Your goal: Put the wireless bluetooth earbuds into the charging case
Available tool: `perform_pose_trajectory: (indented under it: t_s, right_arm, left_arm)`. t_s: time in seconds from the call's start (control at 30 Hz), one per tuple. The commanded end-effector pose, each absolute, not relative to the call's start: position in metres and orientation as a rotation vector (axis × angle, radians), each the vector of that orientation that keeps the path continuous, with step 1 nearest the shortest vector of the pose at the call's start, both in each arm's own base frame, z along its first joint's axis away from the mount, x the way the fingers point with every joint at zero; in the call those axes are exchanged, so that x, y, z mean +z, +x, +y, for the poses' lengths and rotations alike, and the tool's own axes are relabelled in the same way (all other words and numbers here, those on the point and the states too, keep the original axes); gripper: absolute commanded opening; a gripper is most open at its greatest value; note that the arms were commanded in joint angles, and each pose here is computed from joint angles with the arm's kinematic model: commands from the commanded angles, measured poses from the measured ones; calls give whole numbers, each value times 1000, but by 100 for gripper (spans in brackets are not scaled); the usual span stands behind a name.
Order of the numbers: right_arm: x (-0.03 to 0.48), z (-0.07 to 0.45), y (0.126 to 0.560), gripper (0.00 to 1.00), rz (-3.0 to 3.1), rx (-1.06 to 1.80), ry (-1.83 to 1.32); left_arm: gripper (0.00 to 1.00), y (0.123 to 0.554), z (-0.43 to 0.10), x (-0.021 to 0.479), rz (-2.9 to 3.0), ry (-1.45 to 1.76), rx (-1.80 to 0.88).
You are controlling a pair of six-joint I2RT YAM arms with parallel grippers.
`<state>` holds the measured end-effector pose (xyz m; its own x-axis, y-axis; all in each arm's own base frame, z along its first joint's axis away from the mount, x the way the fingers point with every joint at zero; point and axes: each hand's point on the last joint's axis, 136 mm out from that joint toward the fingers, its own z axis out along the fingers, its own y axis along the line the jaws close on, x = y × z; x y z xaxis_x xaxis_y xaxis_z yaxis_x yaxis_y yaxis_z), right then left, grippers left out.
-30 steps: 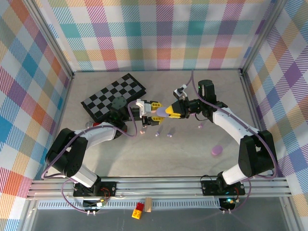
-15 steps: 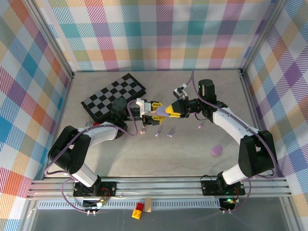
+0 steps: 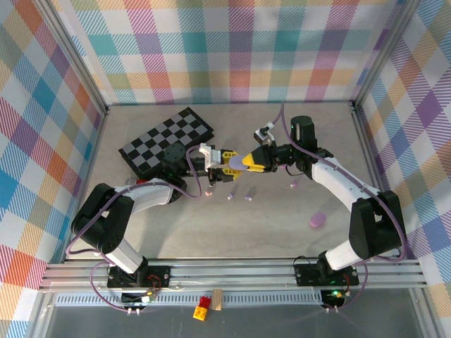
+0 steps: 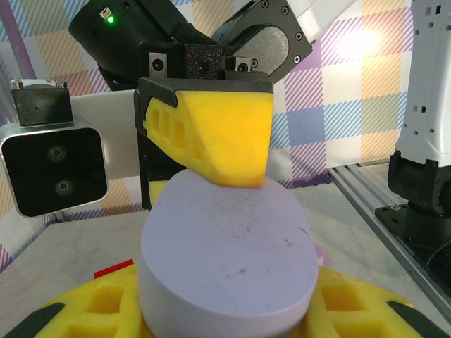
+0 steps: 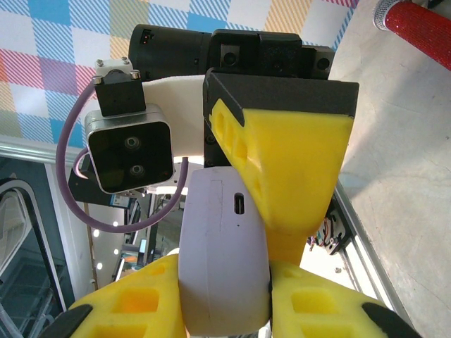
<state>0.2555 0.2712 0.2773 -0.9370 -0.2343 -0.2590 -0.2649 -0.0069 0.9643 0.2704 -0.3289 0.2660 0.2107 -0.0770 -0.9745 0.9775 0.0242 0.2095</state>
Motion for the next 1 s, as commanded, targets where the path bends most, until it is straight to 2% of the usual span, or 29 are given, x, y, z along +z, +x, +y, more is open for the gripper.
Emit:
perform_pose_trajectory:
  t_s: [0.0,0.1,0.2,0.37,0.6,0.77,0.97]
  right_arm:
    - [279,273,257,31,2195,2134,-560]
    - [281,269,261,51,2197,2054,-546]
    - [280,264,267,62,2216,1954,-525]
    - [275,254,279,68,2232,1624,-582]
    - [295,245,278,75,1985,1082,-905]
    - [311,265,249,77,1681,948,-1225]
    - [304,282,238,79,1581,838,-1388]
  left_arm:
    - [29,265,-330,287,903,1236,-1049]
    - [29,267,-330,282,952,1240,-1051]
    - [29,267,-328,277,1014,1236,-1060]
    - [30,264,-325,270,1140,1242,-1096]
    - [31,258,-321,263,1330,1223,-1143]
    - [31,251,-321,264,1371,1208,-1184]
    - [31,243,-323,267,1387,1210,-1225]
